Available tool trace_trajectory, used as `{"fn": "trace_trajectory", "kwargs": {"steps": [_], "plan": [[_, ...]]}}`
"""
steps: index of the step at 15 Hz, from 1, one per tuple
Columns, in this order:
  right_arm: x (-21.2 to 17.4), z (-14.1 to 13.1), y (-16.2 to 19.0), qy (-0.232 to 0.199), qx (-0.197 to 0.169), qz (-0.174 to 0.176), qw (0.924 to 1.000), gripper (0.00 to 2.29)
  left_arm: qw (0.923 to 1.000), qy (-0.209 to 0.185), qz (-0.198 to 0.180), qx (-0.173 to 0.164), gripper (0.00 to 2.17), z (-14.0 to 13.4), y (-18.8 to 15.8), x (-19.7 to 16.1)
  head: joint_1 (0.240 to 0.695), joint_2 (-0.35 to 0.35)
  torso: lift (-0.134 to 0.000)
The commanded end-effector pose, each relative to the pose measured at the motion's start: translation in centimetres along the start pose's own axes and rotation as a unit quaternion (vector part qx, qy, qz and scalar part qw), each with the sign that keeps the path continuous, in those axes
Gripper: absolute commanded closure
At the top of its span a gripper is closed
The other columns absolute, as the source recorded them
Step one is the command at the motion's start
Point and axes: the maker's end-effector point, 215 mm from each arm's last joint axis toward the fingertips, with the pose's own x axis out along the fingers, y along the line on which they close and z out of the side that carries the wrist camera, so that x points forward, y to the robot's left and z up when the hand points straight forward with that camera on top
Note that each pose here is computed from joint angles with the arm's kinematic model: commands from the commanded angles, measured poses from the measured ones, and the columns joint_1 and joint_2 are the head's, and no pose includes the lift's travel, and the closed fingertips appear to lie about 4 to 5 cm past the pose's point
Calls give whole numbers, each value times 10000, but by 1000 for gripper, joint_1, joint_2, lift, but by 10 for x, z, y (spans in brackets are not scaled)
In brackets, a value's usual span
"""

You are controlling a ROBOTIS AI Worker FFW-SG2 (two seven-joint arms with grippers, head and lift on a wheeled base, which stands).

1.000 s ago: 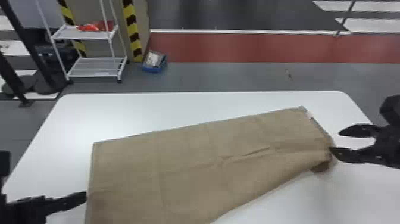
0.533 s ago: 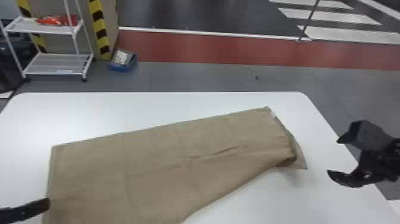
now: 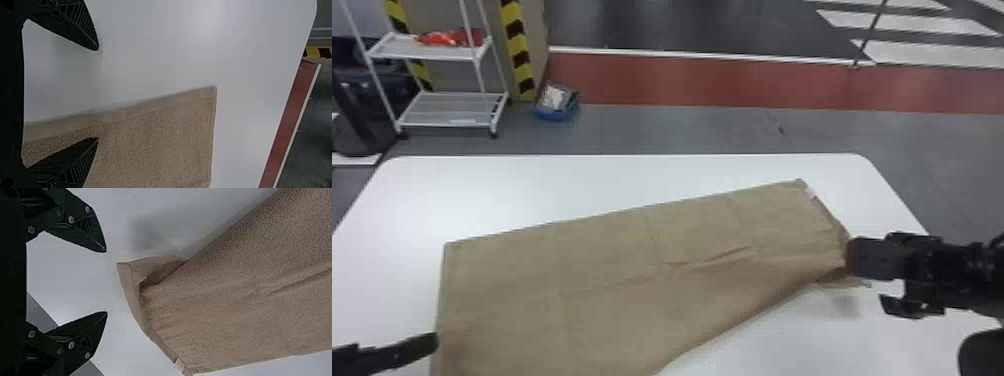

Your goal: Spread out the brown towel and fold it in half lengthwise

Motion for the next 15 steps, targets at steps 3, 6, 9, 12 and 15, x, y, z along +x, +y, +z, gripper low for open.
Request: {"fn": "trace_trajectory", "kwargs": {"steps": [3, 6, 9, 12, 15], "plan": [[5, 5, 3, 248, -214, -61, 9994, 478, 10000, -43, 27, -6, 63, 2, 4, 1, 695, -71, -125], [14, 15, 6, 267, -310, 3, 9992, 566, 10000, -43, 9, -17, 63, 2, 3, 2, 695, -63, -125], [24, 22, 9, 289, -347, 77, 9989, 566, 10000, -56, 21, -36, 63, 2, 7, 1, 695, -53, -125], [25, 29, 8, 248, -354, 101, 9990, 876, 10000, -62, 20, -36, 63, 2, 7, 1, 695, -41, -125], [21, 18, 8, 189, -49, 159, 9997, 1372, 10000, -61, 25, -45, 63, 1, 8, 0, 695, -32, -125]]}}
